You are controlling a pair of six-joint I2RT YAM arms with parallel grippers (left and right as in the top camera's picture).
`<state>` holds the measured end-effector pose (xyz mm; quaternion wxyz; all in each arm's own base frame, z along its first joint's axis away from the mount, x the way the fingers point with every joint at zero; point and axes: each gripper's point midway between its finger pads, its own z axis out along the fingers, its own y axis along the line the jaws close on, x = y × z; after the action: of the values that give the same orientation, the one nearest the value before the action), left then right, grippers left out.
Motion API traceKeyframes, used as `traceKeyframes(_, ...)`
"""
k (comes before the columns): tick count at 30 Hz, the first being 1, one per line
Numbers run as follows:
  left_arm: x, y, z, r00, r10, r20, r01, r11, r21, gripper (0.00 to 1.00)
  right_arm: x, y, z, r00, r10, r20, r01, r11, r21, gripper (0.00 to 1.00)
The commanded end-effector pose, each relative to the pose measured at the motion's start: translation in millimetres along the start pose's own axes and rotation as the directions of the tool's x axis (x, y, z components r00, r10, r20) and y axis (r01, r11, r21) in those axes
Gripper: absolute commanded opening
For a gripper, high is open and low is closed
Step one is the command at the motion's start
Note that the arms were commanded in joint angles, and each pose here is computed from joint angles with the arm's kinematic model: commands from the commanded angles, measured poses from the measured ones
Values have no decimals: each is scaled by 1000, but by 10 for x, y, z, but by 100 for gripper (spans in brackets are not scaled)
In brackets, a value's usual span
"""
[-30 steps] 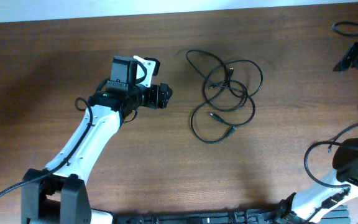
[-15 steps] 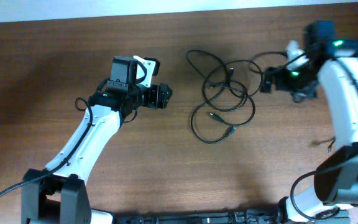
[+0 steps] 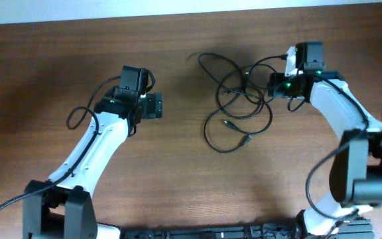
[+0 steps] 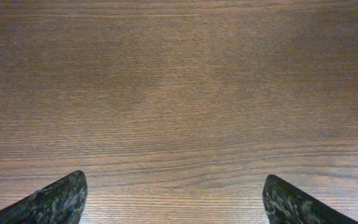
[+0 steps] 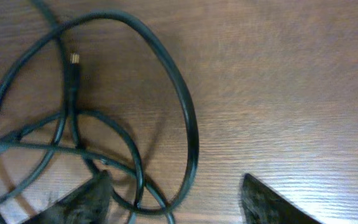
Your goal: Untangle cables
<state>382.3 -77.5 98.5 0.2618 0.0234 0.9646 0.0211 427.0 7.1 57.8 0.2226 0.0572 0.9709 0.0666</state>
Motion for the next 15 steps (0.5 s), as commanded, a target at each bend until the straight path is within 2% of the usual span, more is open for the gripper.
traceKeyframes(1, -56, 16, -73, 999, -24, 23, 24, 1000, -4, 91, 208, 95, 283, 992, 102, -80, -106, 993, -45, 57)
traceKeyframes(3, -46, -29, -74, 1000, -23, 17, 23, 999, 22, 91, 259, 122, 372, 989, 106, -103, -113, 991, -65, 54)
traceKeyframes(4, -44, -35, -74, 1000, -23, 16, 23, 999, 26, 91, 283, 125, 410, 988, 107, -113, -115, 991, -70, 46)
traceKeyframes(5, -40, -35, -74, 1000, -23, 14, 23, 999, 25, 91, 278, 174, 414, 988, 106, -114, -117, 988, -98, 28)
traceKeyframes(6, -34, -33, -73, 1000, -23, 12, 22, 999, 25, 91, 260, 227, 406, 988, 104, -112, -118, 985, -128, 20)
traceKeyframes(9, -25, -43, -74, 1000, -21, 8, 21, 999, 29, 91, 171, 444, 317, 989, 92, -115, -119, 961, -251, 4)
traceKeyframes(15, -22, -48, -74, 1000, -21, 7, 21, 999, 32, 90, -161, 734, -196, 993, 78, -94, -108, 921, -374, 4)
